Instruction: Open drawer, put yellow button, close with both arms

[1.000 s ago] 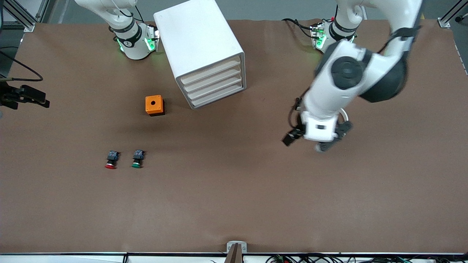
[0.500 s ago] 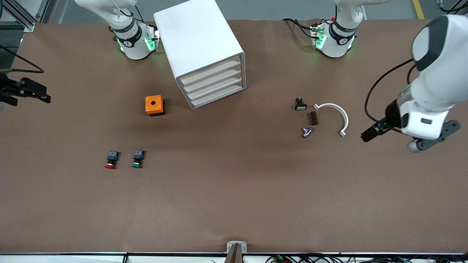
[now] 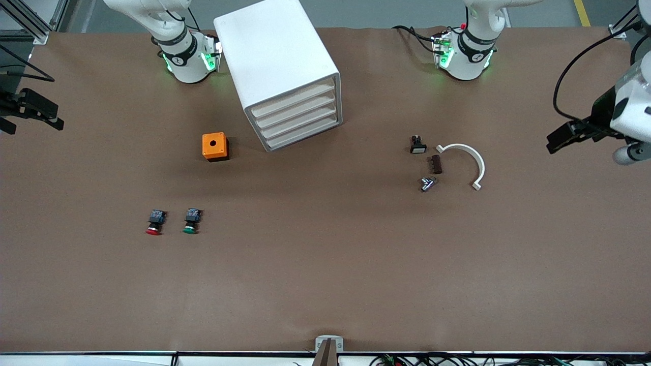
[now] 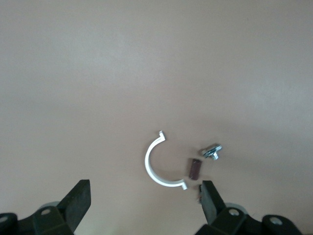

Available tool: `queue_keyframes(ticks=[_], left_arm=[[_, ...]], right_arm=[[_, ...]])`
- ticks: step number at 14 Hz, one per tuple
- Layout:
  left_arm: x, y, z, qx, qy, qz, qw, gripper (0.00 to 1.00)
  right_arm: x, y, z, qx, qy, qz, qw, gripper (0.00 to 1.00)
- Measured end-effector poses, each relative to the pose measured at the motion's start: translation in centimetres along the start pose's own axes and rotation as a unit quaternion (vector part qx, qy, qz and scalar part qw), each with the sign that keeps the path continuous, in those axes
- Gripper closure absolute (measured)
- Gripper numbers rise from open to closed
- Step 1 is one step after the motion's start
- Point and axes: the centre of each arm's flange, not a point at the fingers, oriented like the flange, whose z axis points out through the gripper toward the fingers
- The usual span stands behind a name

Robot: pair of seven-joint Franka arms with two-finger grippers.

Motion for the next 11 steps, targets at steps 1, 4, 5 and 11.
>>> queue_keyframes(ticks=[1, 4, 5, 11], left_arm=[[-0.7, -0.7, -0.5, 0.001, 0.002, 0.017, 1.0, 0.0], [-3.0, -2.4, -1.4, -0.015, -0.003, 0.05, 0.999, 0.0], [-3.7, -2.4, -1.7, -0.018, -0.005, 0.055, 0.998, 0.0], [-5.7, 0.4, -1.9, -0.02, -0.009, 0.09, 0.996, 0.0]], right_arm=[[-0.4, 0.1, 0.2, 0.001, 0.0, 0.001, 1.0, 0.0], [-1.0, 0.2, 0.7, 0.002, -0.001, 0.002, 1.0, 0.0], [-1.0, 0.2, 0.8, 0.002, -0.001, 0.002, 1.0, 0.0], [-1.9, 0.6, 1.3, 0.003, 0.001, 0.006, 1.0, 0.0]])
